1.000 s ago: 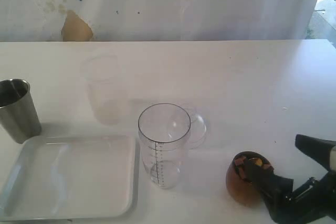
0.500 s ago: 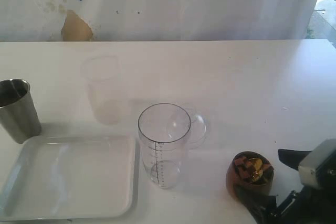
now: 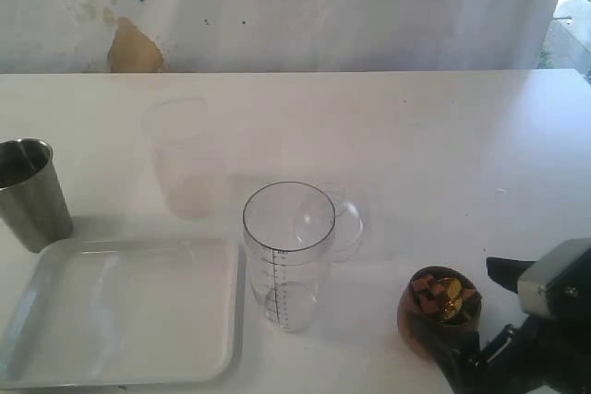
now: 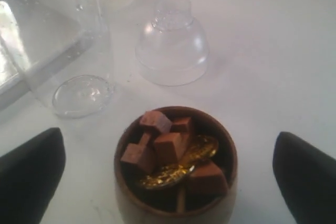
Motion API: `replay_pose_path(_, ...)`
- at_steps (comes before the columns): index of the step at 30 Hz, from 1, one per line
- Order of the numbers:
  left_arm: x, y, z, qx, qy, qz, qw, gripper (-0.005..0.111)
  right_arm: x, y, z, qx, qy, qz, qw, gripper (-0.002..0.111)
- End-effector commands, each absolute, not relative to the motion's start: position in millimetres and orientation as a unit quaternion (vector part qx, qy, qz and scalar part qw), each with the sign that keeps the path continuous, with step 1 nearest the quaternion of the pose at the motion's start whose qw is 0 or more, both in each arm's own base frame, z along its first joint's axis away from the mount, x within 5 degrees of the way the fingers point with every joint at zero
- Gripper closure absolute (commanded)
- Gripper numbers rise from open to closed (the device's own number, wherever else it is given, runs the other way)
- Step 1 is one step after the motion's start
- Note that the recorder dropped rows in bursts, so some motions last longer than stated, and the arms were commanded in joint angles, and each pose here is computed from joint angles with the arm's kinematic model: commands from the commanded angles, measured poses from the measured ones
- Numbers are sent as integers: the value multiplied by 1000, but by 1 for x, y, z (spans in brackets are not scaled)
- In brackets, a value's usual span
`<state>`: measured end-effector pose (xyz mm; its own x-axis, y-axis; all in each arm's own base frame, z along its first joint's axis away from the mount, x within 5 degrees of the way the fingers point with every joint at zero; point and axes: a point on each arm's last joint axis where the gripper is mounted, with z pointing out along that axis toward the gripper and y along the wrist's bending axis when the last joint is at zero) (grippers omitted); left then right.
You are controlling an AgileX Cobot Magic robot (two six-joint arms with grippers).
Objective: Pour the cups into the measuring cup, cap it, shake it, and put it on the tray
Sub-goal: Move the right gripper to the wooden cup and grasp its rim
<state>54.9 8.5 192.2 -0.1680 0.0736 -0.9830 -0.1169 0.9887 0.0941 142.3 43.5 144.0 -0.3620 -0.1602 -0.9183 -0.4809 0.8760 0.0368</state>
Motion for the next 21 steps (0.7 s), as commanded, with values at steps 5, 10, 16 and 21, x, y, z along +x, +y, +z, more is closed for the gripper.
replay_pose_path(5,55,8,192,-15,758,71,648,106,145,43,131,-194,829,154,501,3)
replay_pose_path(10,55,8,192,-15,758,71,648,106,149,47,126,-213,816,162,513,3)
replay_pose_path(16,55,8,192,-15,758,71,648,106,151,48,111,-206,831,176,486,3)
replay_pose_path(21,55,8,192,-15,758,71,648,106,156,49,103,-213,832,181,479,3)
